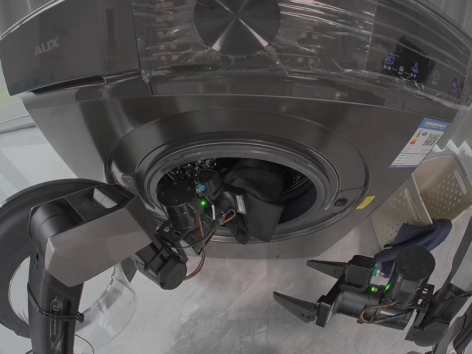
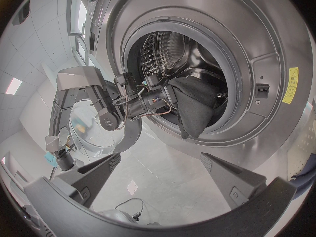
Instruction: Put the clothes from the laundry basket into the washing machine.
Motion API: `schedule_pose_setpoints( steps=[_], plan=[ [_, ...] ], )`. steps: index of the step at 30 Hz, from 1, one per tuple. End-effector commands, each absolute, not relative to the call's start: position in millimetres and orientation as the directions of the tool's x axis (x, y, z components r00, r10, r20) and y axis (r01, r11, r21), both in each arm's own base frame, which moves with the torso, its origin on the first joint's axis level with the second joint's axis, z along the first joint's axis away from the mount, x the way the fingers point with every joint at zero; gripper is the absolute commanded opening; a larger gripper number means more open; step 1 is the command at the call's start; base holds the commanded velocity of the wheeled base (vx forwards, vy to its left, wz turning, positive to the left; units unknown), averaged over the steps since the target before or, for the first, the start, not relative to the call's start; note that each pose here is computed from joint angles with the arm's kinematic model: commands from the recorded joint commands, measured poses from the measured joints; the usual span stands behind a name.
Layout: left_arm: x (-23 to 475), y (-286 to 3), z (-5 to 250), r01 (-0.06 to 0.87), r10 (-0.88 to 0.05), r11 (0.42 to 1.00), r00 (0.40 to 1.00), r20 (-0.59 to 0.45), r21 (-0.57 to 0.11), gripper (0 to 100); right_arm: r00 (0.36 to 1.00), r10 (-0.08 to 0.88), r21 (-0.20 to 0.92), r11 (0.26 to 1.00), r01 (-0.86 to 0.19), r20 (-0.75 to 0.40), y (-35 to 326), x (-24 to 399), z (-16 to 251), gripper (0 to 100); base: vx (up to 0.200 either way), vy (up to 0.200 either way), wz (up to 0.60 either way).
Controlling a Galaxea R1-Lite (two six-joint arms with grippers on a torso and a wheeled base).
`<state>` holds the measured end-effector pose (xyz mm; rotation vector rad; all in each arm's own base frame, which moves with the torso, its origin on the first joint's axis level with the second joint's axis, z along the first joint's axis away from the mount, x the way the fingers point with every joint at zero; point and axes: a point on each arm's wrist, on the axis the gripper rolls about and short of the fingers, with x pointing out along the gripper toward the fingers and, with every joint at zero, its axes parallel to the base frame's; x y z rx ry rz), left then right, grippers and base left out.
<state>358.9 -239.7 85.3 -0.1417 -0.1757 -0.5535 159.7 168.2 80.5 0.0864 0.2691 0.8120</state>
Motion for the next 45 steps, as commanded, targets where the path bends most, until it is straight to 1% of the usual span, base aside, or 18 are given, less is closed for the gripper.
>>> schedule_pose_setpoints(
  steps=[1,10,16,19,24,29,33,35,37,39,45],
  plan=[
    [364.8,-238.6,76.5,0.525,-0.503,0.847,0.843,0.190,-0.088,0,0.651,0.731,0.180,0.682,-0.709,-0.204,168.9,158.5,80.6,100,0.000,0.000,0.00],
    [368.7,-231.6,75.4,0.510,-0.489,0.856,0.853,0.184,-0.087,0,0.650,0.733,0.180,0.679,-0.711,-0.200,169.2,157.7,81.7,100,0.000,0.000,0.00],
    [375.8,-236.0,71.5,0.509,-0.488,0.857,0.853,0.184,-0.088,0,0.651,0.733,0.180,0.680,-0.711,-0.197,169.7,158.7,82.0,100,0.000,0.000,0.00],
    [382.4,-239.3,69.8,0.504,-0.487,0.859,0.858,0.163,-0.089,0,0.640,0.745,0.182,0.667,-0.722,-0.191,173.4,156.8,82.7,100,0.000,0.000,0.00],
    [404.0,-239.9,75.7,0.449,-0.432,0.889,0.888,0.154,-0.093,0,0.640,0.747,0.183,0.665,-0.724,-0.183,174.6,156.5,84.1,100,0.000,0.000,0.00],
    [421.8,-247.1,86.7,0.443,-0.428,0.892,0.892,0.146,-0.093,0,0.642,0.742,0.183,0.670,-0.720,-0.194,173.5,157.0,81.9,100,0.000,0.000,0.00],
    [437.2,-255.1,94.8,0.441,-0.419,0.892,0.889,0.185,-0.098,0,0.641,0.742,0.183,0.670,-0.719,-0.197,173.1,156.6,81.5,100,0.000,0.000,0.00],
    [445.1,-255.8,95.7,0.425,-0.402,0.900,0.896,0.187,-0.102,0,0.642,0.741,0.183,0.671,-0.718,-0.197,172.8,156.9,81.5,100,0.000,0.000,0.00],
    [453.6,-256.5,99.8,0.403,-0.374,0.908,0.903,0.210,-0.113,0,0.643,0.740,0.183,0.672,-0.717,-0.197,172.9,157.4,81.4,100,0.000,0.000,0.00],
    [457.9,-258.9,103.7,0.403,-0.369,0.907,0.900,0.234,-0.122,0,0.644,0.738,0.184,0.674,-0.715,-0.201,172.5,157.5,80.6,100,0.000,0.000,0.00],
    [460.7,-261.2,112.4,0.401,-0.359,0.906,0.898,0.254,-0.137,0,0.643,0.737,0.183,0.675,-0.715,-0.207,173.3,158.3,78.8,100,0.000,0.000,0.00]
  ],
)
